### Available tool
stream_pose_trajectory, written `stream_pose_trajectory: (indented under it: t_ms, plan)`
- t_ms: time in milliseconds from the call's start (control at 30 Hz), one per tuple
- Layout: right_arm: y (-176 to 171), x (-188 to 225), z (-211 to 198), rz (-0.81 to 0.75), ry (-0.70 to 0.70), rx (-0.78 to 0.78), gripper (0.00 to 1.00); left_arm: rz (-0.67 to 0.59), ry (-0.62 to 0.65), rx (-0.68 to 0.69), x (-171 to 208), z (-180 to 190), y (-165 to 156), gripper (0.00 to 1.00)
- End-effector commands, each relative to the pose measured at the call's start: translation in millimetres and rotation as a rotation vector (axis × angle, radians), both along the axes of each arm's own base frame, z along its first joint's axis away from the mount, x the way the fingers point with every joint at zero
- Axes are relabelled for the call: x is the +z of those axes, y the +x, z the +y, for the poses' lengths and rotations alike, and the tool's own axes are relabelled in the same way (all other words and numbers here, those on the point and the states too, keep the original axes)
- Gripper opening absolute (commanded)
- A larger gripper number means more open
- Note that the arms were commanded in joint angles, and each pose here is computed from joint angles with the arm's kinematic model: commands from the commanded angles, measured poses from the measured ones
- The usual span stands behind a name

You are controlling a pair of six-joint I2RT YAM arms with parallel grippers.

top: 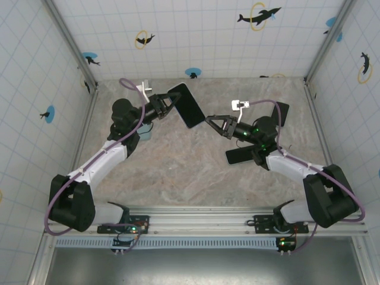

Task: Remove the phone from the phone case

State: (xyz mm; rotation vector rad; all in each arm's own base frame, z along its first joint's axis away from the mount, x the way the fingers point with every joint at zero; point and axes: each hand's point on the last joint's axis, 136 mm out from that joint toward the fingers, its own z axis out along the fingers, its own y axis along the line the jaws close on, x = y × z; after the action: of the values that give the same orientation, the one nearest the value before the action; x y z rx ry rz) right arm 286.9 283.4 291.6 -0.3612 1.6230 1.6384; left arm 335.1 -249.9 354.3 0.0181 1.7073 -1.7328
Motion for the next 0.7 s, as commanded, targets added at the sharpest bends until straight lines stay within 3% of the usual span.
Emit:
stream_pose_trajectory:
  t_ms: [0, 333, 667]
  plan:
    - [-3, 1, 7, -0.014, 0.002, 0.030, 0.36, -0.094, -0.053, -0.029, 31, -3, -12, 0.00]
    - [-9, 12, 18, -0.021, 0.036, 0.074, 0.36, -0.086, -0.060, -0.028, 29, -5, -12, 0.00]
    - [2, 33, 18, 0.169, 0.254, 0.041, 0.36, -0.007, -0.099, 0.005, 6, -11, -2, 0.00]
